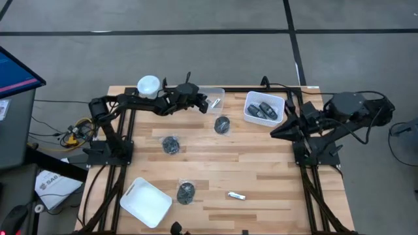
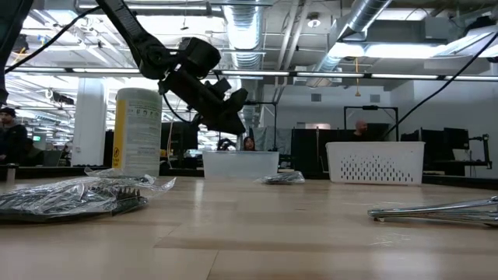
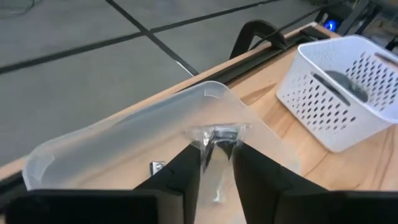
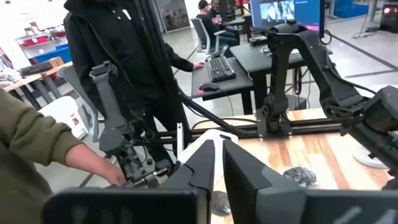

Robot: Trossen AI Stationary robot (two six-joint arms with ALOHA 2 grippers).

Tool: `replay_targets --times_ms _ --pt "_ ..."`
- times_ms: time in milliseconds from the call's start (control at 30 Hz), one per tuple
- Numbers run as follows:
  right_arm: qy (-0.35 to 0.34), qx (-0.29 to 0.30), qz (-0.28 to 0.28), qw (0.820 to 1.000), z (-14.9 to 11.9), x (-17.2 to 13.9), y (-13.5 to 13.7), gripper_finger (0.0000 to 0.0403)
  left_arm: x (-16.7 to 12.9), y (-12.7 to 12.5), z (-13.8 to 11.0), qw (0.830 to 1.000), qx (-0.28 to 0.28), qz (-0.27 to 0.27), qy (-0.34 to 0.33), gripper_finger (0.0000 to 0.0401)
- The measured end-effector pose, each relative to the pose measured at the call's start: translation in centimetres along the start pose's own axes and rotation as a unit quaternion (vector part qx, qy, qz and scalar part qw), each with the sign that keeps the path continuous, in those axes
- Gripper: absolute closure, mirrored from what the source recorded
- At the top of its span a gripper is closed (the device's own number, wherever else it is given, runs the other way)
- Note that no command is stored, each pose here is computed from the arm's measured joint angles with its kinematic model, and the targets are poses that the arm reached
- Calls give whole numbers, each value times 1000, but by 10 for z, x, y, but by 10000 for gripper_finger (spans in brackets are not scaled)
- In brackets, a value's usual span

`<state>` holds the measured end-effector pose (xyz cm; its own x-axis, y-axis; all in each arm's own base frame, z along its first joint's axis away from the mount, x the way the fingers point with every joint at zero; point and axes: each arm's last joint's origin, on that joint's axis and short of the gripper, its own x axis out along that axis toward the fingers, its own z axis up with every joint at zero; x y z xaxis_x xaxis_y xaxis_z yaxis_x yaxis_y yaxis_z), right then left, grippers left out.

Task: Pick & Place Travel size toiletries
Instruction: Put the silver nail cutter into the transparent bin

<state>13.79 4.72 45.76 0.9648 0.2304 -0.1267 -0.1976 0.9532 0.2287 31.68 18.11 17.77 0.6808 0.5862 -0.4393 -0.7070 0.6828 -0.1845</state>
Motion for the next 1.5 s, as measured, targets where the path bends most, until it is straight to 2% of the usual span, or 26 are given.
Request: replay_targets --times_ms 133,333,467,567,700,867,1067,1167,1267,1500 --pt "3 7 -6 1000 -1 3 0 353 0 0 0 1000 24 0 1 276" --pt "12 27 -14 999 -3 3 -1 310 0 -1 0 1000 25 -1 0 198" --pt "79 54 -105 990 -19 12 -8 276 -13 -8 11 999 -17 -21 -17 156" --pt "157 57 -163 972 -37 31 -12 249 -40 -24 33 996 -27 -70 -55 144" --pt "244 26 -188 951 -61 76 -12 216 -99 -48 66 981 -17 -140 -130 148" --pt "337 -18 -203 919 -99 131 -12 181 -181 -69 93 953 -10 -200 -226 156" --pt "443 -43 -178 878 -153 180 -3 153 -261 -78 101 916 8 -262 -304 153" --pt "486 -43 -159 858 -180 199 4 144 -286 -79 100 901 5 -291 -320 146" --pt "513 -19 -143 846 -207 216 12 137 -303 -80 99 892 0 -312 -328 142" --pt "546 46 -155 822 -259 242 23 132 -321 -81 96 877 6 -345 -334 143"
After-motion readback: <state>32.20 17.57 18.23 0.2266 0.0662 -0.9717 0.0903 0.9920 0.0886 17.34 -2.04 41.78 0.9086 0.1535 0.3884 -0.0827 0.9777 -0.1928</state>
